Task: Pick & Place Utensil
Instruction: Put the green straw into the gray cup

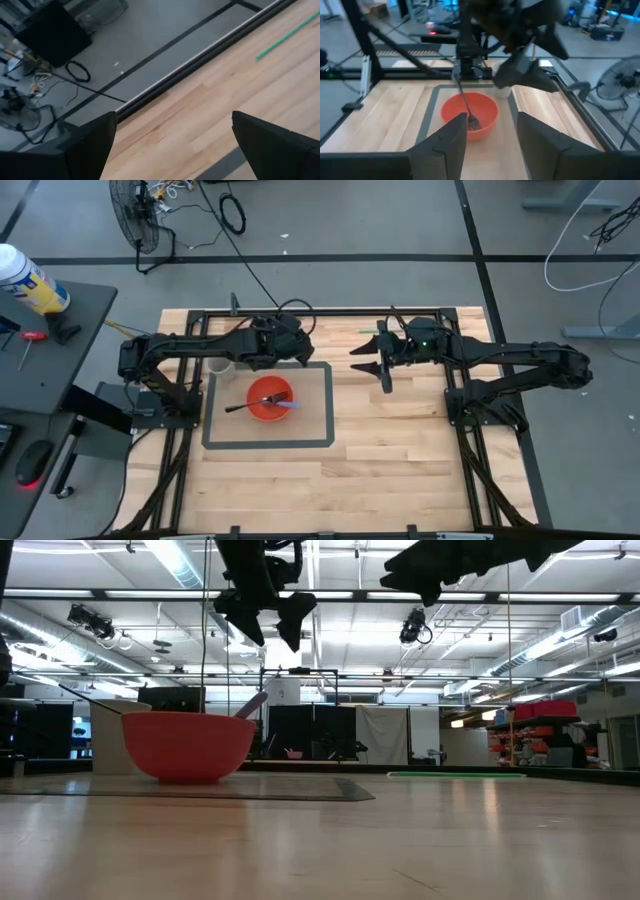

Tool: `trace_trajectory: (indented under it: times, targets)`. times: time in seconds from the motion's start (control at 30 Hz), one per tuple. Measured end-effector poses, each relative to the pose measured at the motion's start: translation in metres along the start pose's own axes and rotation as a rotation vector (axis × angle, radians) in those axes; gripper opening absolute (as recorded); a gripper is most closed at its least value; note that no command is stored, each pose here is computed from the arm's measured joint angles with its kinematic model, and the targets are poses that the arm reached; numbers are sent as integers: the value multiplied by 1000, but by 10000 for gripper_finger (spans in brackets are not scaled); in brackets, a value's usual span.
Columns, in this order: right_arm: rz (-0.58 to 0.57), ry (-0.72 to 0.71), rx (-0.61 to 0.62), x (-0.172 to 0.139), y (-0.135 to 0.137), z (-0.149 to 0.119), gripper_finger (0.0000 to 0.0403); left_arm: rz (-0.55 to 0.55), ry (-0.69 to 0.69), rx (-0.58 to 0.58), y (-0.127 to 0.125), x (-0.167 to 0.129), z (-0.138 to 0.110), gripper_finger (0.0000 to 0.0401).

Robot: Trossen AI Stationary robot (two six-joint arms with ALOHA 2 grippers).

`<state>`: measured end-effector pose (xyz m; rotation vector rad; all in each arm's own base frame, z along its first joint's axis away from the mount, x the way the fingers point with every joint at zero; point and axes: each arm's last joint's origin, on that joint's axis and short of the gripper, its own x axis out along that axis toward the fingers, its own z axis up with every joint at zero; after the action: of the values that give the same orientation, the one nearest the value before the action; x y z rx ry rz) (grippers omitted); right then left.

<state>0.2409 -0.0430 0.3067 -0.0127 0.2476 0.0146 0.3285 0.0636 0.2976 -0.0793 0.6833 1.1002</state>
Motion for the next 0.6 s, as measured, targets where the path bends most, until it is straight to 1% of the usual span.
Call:
trace_trajectory:
  times: [0.1, 0.2, 0.27, 0.3, 0.37, 0.47, 0.6]
  targets:
    - [-43, 14, 32, 1, -1, -2, 176, 9, -23, 5, -4, 1, -6, 399]
    - [-102, 77, -12, 1, -3, -7, 176, 79, -46, 31, -6, 3, -15, 399]
    - [-193, 100, -28, 1, -5, -9, 176, 112, -54, 52, -6, 4, -22, 399]
    - [-249, 107, -15, 1, -7, -10, 176, 118, -47, 63, -6, 6, -26, 399]
    - [-313, 131, 4, 1, -10, -12, 176, 123, -35, 65, -6, 9, -33, 399]
    - [-354, 200, 24, 1, -20, -20, 176, 129, -43, 48, 0, 8, -39, 399]
    - [-441, 352, 52, 2, -42, -37, 176, 149, -94, 2, 18, -4, -42, 399]
